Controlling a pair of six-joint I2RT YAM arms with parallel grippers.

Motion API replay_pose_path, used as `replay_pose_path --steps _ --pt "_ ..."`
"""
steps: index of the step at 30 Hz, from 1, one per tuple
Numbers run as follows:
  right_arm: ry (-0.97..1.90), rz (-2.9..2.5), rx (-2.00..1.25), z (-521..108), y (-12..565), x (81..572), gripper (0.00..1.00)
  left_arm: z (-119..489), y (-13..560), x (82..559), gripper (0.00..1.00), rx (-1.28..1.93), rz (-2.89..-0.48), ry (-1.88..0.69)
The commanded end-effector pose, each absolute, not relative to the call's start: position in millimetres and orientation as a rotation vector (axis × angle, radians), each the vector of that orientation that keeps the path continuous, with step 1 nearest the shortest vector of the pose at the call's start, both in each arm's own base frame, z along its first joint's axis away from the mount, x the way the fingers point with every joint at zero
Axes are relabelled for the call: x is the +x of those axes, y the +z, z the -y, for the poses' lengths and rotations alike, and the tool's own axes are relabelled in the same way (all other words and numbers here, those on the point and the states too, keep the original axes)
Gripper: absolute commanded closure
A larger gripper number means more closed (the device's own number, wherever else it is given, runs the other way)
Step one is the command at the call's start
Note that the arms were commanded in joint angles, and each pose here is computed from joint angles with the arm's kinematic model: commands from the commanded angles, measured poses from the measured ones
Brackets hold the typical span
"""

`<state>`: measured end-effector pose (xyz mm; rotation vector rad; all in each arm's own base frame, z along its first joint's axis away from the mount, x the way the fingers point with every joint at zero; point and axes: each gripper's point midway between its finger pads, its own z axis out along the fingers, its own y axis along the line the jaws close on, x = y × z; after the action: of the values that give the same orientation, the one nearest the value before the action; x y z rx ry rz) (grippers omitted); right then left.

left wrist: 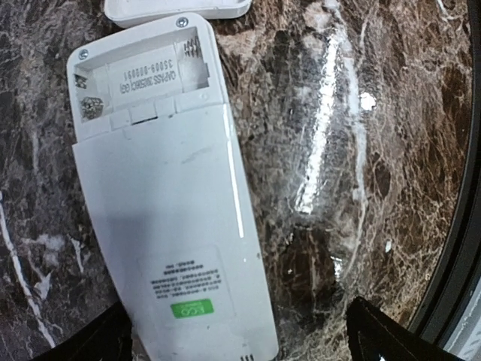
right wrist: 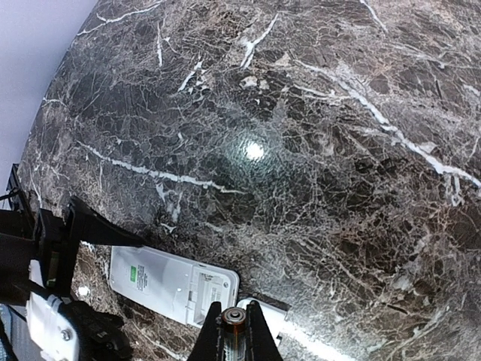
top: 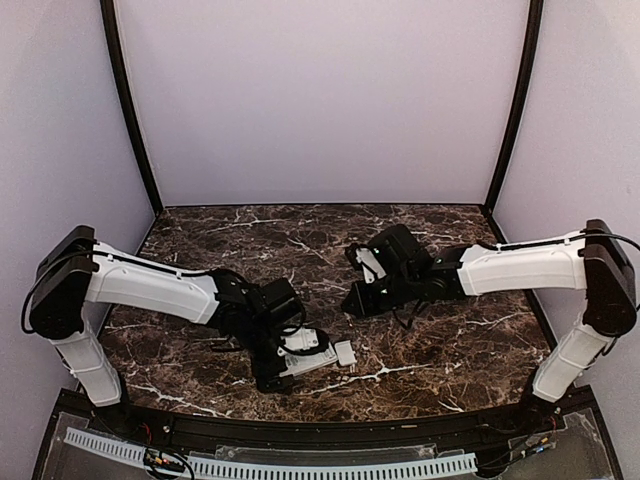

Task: Load the batteries into the remote control
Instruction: Move the remote control without batteries to the center of the board.

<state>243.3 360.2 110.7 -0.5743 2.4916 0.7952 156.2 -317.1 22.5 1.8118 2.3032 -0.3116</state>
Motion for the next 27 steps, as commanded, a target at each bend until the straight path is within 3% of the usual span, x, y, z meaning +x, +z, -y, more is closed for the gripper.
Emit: replay_pose_path --steps 1,7,11,15,27 --pt "0.793 -2.441 -0.626 -367.6 122.6 252.2 1.00 316.1 67.5 153.2 0.01 1.766 -2.238 -0.417" --pt "0.807 -2.354 -0.681 -368.9 144.6 252.6 1.00 320.6 118.5 182.1 0.01 1.519 -2.182 -0.429" --pt "0.842 -2.289 -0.706 -374.3 155.3 253.7 1.00 294.1 142.4 229.1 0.01 1.106 -2.295 -0.451" --pt "0.997 -2.176 -0.796 -393.2 167.8 243.3 1.00 277.2 164.9 279.0 0.01 0.765 -2.216 -0.449" --pt "1.068 -2.158 -0.797 -406.8 180.9 244.8 1.00 230.1 163.4 290.2 0.01 0.523 -2.163 -0.315"
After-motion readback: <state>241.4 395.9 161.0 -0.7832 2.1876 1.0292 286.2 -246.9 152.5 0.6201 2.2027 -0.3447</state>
